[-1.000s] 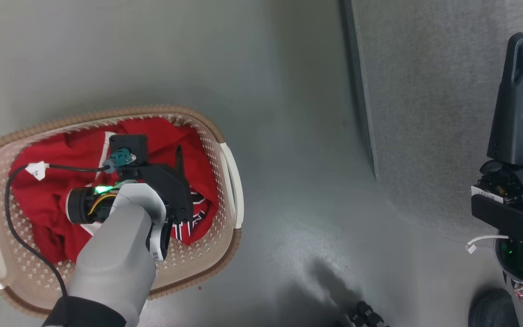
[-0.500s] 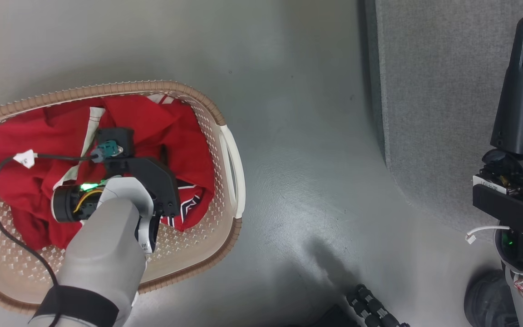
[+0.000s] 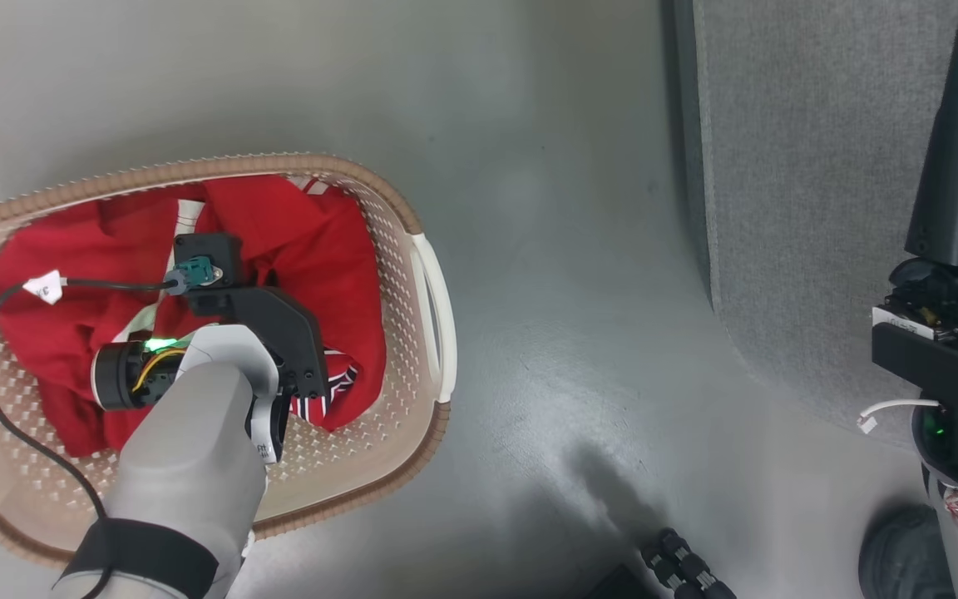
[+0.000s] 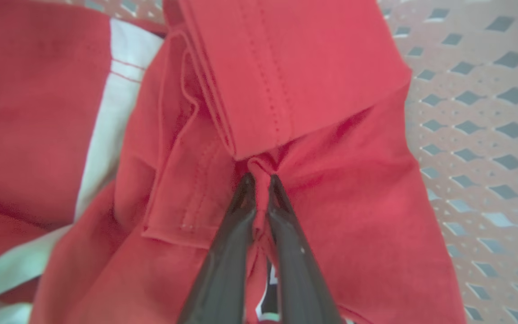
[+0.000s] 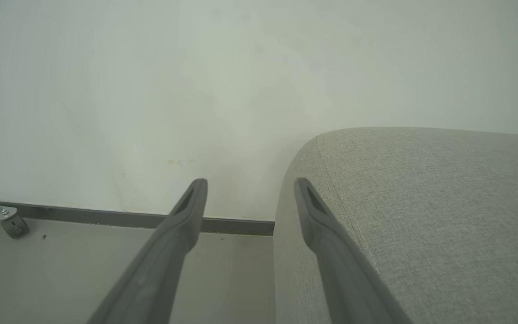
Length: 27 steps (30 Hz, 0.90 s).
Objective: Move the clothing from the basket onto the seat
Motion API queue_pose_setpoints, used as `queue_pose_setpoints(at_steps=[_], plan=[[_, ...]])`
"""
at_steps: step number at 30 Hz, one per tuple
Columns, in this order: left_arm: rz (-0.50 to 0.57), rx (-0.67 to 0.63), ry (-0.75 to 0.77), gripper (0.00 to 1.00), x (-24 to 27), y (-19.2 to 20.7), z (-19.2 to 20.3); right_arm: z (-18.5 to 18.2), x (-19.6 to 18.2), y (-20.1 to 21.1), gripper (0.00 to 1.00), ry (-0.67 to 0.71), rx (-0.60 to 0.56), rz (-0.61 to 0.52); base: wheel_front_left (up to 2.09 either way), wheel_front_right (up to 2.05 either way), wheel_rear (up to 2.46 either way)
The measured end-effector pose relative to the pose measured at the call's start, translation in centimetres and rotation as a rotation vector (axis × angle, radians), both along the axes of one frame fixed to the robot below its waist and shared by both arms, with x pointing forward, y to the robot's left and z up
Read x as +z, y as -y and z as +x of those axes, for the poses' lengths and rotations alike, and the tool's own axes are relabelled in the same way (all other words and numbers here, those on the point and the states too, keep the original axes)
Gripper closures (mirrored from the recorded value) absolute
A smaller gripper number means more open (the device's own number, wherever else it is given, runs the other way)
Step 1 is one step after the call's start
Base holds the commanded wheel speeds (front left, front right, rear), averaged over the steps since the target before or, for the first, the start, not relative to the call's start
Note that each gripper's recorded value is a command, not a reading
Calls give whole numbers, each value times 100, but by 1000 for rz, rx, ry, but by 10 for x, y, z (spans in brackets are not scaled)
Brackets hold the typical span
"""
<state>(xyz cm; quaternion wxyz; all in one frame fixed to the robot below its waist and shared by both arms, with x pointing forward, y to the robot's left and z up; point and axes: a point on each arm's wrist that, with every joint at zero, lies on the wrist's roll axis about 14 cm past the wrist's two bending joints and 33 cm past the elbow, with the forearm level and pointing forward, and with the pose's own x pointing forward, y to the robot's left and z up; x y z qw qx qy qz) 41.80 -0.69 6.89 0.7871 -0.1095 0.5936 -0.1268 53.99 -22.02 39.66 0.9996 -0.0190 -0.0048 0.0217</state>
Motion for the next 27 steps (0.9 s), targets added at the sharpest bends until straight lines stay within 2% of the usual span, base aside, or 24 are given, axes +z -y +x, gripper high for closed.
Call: queue_pose_setpoints(at_steps=[13,27], plan=[[-26,-2,137,100,39,-10,15,-1,8,-6,0,-4,16,37,0,0,0],[-120,74,390,100,130,-14,37,-12,34,-14,0,-6,34,72,0,0,0]])
